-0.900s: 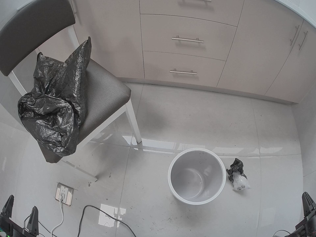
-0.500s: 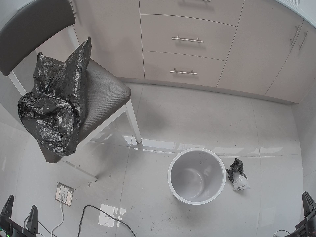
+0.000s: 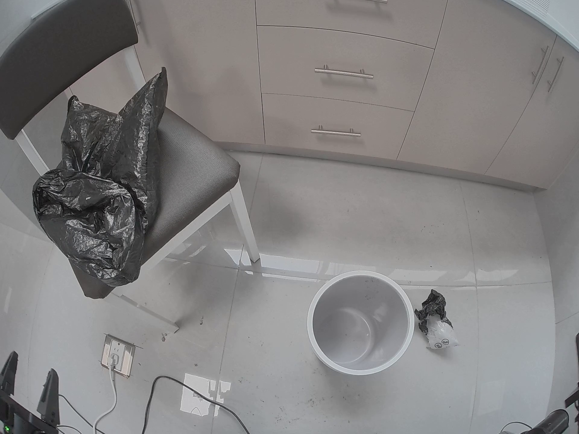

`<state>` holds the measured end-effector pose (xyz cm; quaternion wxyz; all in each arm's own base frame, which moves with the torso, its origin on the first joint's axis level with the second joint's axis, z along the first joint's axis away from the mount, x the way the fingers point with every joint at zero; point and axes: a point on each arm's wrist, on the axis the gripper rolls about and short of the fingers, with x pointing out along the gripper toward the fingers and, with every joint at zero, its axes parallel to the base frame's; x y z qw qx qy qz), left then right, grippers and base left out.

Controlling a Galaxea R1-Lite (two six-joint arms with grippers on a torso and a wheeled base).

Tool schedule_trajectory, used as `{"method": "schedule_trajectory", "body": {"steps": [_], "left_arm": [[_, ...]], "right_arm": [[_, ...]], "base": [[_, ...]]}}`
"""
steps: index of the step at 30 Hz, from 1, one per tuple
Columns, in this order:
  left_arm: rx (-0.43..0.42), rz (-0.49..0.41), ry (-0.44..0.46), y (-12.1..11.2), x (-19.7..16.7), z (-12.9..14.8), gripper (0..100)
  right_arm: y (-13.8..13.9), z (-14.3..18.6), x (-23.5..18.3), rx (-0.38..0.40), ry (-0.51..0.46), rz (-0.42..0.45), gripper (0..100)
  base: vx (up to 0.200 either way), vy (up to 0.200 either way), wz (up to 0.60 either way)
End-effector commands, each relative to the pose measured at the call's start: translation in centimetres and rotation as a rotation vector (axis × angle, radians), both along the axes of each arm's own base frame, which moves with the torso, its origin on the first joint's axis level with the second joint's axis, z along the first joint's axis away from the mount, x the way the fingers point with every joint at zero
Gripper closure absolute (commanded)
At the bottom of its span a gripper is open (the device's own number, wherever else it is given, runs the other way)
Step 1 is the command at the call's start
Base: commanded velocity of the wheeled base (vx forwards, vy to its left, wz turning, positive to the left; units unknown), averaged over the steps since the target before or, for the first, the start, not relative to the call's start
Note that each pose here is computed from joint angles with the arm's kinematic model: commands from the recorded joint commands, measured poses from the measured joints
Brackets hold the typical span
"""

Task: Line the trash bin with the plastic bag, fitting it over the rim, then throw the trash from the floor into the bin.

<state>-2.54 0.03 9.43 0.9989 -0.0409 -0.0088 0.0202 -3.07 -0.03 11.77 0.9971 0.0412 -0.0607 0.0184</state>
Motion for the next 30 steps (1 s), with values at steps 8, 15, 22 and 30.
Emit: {"method": "schedule_trajectory", "body": {"steps": [8,15,22,30], "left_arm": [[0.065,-0.15,-0.051,0.2,0.6,13.1,0],[0.395,-0.241,0.021,-0.4,4.6,16.1,0],[0.557,-0.506,0.146,-2.6,11.2,16.4,0],[0.885,-0.373,0.244,-1.3,18.5,15.4,0]], "right_arm": [[1.1,12.9,8.3,0.119,0.077,0.275,100],[2.0,11.6,13.6,0.226,0.131,0.295,100],[2.8,7.9,17.6,0.298,0.223,0.298,100],[2.8,7.6,17.8,0.303,0.237,0.29,100]], "base": [[0.0,0.0,0.0],[0.0,0.0,0.0],[0.0,0.0,0.0],[0.0,0.0,0.0]]}}
